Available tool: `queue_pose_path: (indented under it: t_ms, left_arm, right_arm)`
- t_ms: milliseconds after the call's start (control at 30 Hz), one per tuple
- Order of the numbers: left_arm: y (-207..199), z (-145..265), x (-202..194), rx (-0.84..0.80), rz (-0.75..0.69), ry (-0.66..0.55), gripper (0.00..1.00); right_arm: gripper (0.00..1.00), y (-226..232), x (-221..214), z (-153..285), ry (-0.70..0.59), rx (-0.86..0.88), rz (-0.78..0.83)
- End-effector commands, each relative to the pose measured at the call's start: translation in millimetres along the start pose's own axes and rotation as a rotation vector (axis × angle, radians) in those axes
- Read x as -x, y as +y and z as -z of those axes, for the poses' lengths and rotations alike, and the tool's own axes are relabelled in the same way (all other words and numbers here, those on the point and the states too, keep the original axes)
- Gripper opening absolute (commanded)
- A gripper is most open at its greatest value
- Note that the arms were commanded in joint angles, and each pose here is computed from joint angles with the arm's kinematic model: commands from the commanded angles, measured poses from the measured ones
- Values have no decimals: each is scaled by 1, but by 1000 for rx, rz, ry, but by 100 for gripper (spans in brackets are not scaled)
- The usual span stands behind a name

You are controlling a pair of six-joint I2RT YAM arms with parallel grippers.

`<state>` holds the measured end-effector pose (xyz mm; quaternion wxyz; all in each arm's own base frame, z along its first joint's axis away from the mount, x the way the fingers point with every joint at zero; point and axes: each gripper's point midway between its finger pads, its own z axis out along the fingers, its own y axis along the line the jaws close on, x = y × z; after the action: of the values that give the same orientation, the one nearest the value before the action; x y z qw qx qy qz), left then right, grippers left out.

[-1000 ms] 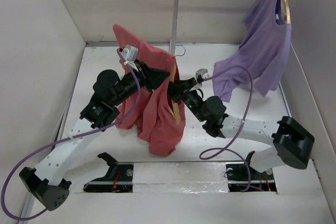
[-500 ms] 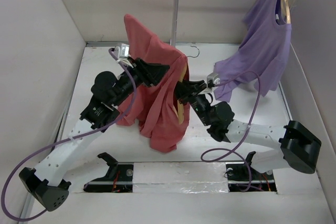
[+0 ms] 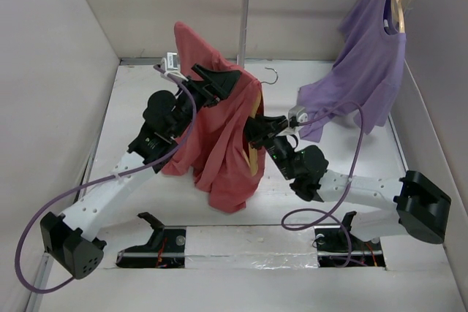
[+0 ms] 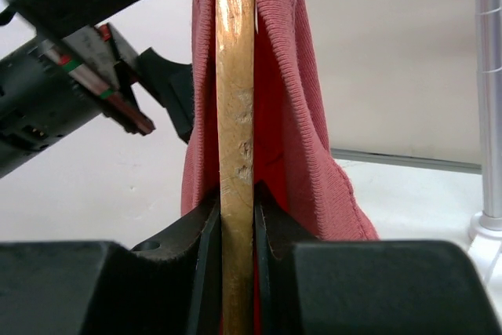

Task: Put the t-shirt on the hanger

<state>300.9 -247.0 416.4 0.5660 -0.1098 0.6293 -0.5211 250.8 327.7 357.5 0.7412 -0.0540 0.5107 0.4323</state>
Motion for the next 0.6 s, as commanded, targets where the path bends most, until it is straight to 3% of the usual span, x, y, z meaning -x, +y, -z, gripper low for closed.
queue_pose_path:
  t_ms: [0, 133, 300, 433, 567]
  left_arm:
    - [-36, -7, 26, -68, 56, -53, 88]
    - [-38, -12, 23, -95, 110, -54, 93]
    - [-38, -19, 5, -100, 125, 31, 90]
    - [-27, -17, -6, -80, 151, 57, 83]
    - [-18, -12, -12, -71, 186, 56, 68]
  right_arm:
    - [0, 10, 49, -7, -152, 6, -13]
    - [0, 14, 41, -8, -135, 1, 31]
    - [0, 12, 24, -11, -96, -16, 154]
    - [0, 5, 12, -17, -68, -47, 238]
    - [0, 4, 6, -20, -56, -63, 291]
